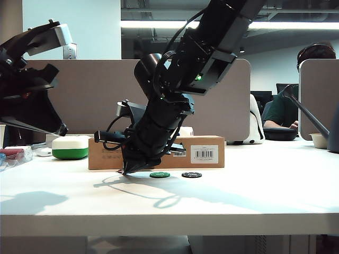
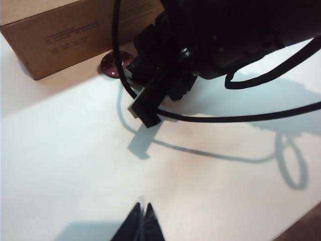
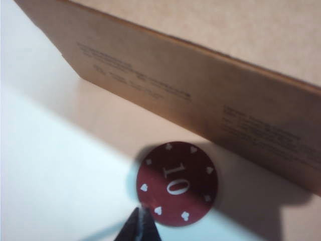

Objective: Push the chip with the lowest value in the row forward next to the rectangular box.

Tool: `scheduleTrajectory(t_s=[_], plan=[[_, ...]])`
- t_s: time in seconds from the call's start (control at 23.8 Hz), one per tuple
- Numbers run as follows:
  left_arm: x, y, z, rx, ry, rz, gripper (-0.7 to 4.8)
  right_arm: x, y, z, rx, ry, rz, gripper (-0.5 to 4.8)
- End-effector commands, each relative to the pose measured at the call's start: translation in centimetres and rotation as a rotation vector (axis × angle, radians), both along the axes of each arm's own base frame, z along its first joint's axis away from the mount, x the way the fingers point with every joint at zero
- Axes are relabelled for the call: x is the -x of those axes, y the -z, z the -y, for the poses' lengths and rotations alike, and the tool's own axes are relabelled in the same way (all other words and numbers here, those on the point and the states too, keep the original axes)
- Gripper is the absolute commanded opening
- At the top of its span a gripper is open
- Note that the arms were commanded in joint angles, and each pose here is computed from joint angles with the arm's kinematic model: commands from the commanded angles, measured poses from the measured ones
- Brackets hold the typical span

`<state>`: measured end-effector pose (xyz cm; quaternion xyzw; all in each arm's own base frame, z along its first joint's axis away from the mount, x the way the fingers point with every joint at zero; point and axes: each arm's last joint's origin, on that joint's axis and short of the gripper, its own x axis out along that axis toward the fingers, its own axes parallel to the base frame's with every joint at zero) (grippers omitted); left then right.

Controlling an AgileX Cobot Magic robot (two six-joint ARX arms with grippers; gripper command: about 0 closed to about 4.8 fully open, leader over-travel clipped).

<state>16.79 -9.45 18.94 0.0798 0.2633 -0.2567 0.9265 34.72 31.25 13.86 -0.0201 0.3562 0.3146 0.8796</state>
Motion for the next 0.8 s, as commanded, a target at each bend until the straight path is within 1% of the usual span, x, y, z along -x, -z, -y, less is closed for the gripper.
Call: scheduleTrajectory(t_s=[0.04, 0.34, 0.8], plan=[[-0.06, -0.26, 0.06, 0.006, 0.003, 0.018, -0.05, 0.35, 1.36, 0.29, 0.062, 0.004, -0.052, -0.06], [-0.06, -0.26, 0.06, 0.007, 0.003, 0.018, -0.05, 0.03, 1.24, 0.47, 0.069, 0.031, -0.022, -0.06], [-0.06, -0.26, 0.06, 0.007, 0.003, 0.018, -0.05, 0.08, 0.94, 0.42, 0.060, 0.022, -0.023, -0.06]])
